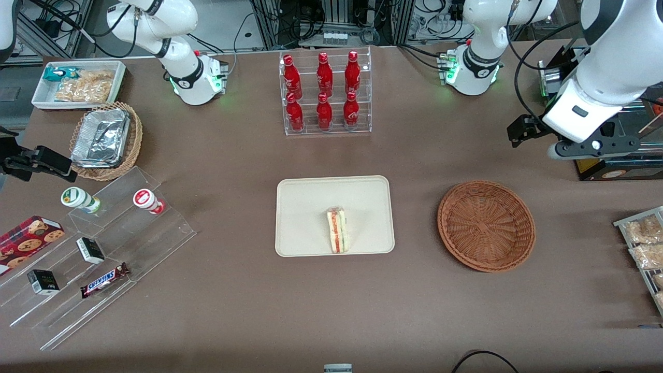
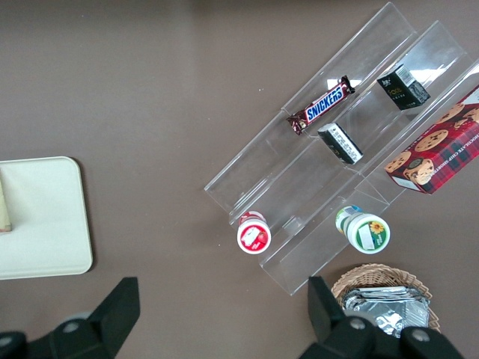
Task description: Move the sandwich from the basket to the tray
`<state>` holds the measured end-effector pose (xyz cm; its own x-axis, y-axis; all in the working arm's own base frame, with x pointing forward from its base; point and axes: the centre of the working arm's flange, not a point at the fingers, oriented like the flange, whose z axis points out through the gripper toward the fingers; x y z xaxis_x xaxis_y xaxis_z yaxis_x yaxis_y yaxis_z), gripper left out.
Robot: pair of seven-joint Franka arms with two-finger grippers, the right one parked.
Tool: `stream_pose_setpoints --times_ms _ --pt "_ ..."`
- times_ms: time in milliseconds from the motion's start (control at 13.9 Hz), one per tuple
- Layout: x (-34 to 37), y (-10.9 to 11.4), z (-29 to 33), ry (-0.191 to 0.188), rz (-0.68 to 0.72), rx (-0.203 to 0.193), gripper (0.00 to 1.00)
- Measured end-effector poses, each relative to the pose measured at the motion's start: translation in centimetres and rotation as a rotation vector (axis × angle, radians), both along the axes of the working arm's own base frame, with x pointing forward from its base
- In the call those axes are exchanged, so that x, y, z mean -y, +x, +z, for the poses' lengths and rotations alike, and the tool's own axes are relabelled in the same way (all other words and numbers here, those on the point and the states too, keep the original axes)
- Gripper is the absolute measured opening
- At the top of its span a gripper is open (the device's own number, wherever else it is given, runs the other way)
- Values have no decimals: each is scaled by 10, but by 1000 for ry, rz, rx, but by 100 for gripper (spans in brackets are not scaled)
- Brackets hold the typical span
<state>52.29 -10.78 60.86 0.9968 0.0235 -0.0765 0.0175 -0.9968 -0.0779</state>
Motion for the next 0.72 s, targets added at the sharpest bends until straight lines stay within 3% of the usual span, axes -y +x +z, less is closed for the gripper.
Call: stream_pose_setpoints --times_ms 721 --pt "-2 0 3 -4 0 3 100"
